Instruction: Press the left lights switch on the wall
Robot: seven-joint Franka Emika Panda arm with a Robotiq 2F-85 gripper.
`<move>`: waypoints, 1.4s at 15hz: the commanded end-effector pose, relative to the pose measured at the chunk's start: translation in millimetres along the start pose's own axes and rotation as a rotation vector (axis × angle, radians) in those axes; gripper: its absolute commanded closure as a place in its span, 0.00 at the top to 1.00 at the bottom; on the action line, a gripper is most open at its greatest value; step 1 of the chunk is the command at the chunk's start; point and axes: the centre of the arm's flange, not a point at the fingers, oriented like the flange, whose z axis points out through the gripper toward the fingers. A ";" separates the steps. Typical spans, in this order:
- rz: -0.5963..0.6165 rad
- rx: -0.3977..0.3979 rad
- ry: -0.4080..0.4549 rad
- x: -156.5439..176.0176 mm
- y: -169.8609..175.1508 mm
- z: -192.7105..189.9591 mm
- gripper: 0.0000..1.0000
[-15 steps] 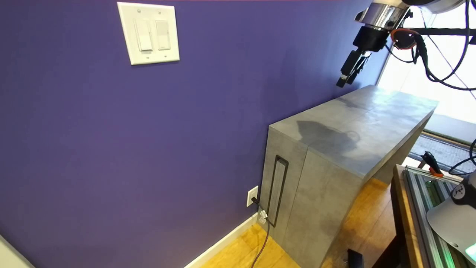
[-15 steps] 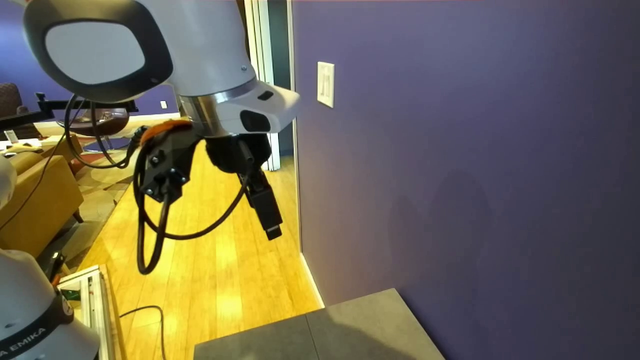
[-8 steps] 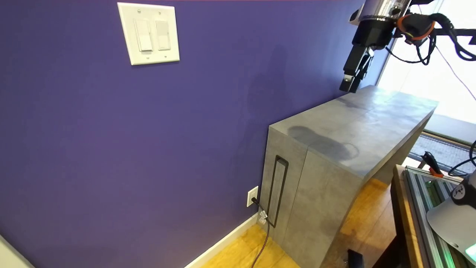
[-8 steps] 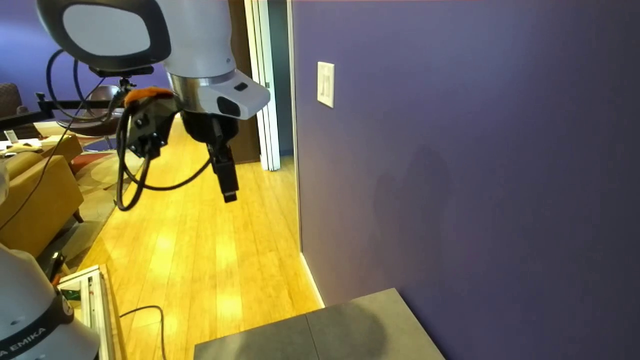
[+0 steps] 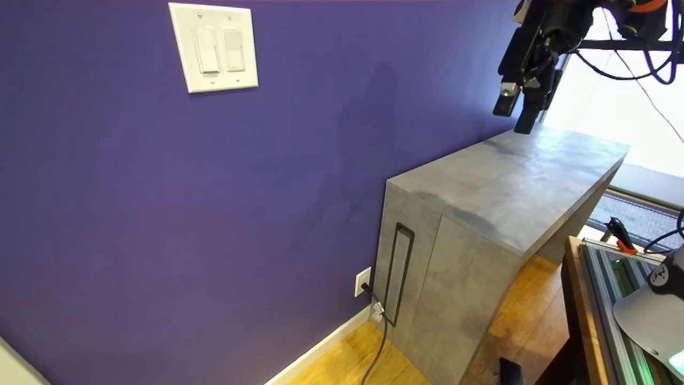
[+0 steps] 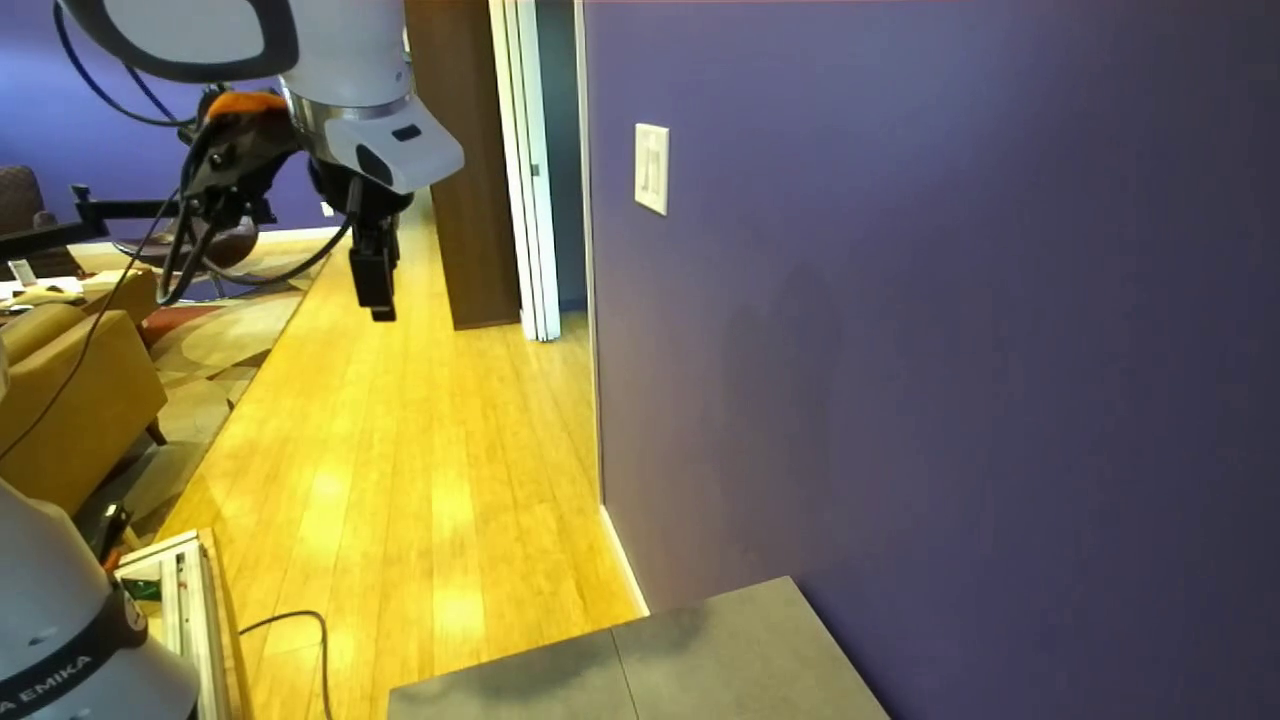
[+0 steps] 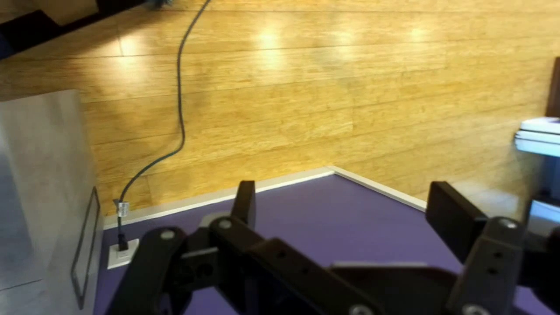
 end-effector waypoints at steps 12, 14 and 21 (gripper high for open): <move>0.175 0.487 0.256 23.6 -143.3 60.6 1.00; 0.168 0.447 0.262 0.1 -128.1 47.1 1.00; 0.152 0.461 0.261 22.6 -137.4 57.6 1.00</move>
